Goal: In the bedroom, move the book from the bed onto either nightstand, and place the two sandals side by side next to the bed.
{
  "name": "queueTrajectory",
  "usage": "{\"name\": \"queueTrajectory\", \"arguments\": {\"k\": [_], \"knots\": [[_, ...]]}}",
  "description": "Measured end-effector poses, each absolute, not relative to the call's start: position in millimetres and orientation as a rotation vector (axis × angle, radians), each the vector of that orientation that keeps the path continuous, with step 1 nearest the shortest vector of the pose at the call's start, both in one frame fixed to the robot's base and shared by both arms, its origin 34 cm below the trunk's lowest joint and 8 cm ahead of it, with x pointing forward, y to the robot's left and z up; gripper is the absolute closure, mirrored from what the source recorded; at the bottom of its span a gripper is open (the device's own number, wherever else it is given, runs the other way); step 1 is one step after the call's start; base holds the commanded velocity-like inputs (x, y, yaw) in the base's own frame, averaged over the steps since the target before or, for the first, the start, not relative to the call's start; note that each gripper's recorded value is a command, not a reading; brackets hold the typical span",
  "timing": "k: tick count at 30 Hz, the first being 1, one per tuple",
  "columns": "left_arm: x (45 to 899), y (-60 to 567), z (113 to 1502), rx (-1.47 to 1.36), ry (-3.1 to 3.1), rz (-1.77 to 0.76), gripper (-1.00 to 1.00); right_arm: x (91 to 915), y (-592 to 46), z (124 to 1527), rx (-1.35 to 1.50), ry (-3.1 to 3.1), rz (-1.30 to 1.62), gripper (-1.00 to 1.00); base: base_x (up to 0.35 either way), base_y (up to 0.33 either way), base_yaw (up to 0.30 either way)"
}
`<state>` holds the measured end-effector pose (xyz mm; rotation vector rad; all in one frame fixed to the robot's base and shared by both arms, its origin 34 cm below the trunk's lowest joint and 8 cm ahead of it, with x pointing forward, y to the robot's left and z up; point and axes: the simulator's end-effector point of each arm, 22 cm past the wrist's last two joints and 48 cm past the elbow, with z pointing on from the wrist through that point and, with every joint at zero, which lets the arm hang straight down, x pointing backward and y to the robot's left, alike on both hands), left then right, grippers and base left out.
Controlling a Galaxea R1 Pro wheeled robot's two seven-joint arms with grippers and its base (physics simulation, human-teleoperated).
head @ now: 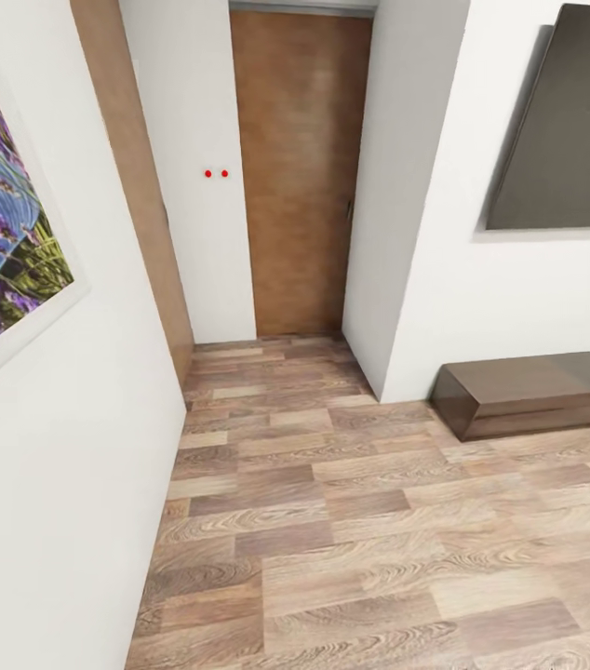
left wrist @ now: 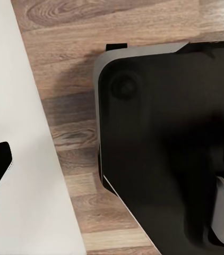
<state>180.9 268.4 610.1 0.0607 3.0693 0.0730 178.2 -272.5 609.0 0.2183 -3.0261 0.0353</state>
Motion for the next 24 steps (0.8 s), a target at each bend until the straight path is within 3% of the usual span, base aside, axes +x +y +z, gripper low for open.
{"name": "queueTrajectory", "arguments": {"k": [24], "knots": [[185.8, 268.4, 610.9, 0.060, 3.056, 0.072, -1.00, 182.8, -271.9, 609.8, 0.218, -3.038, 0.030, -1.00, 0.007, 0.000, -0.248]]}}
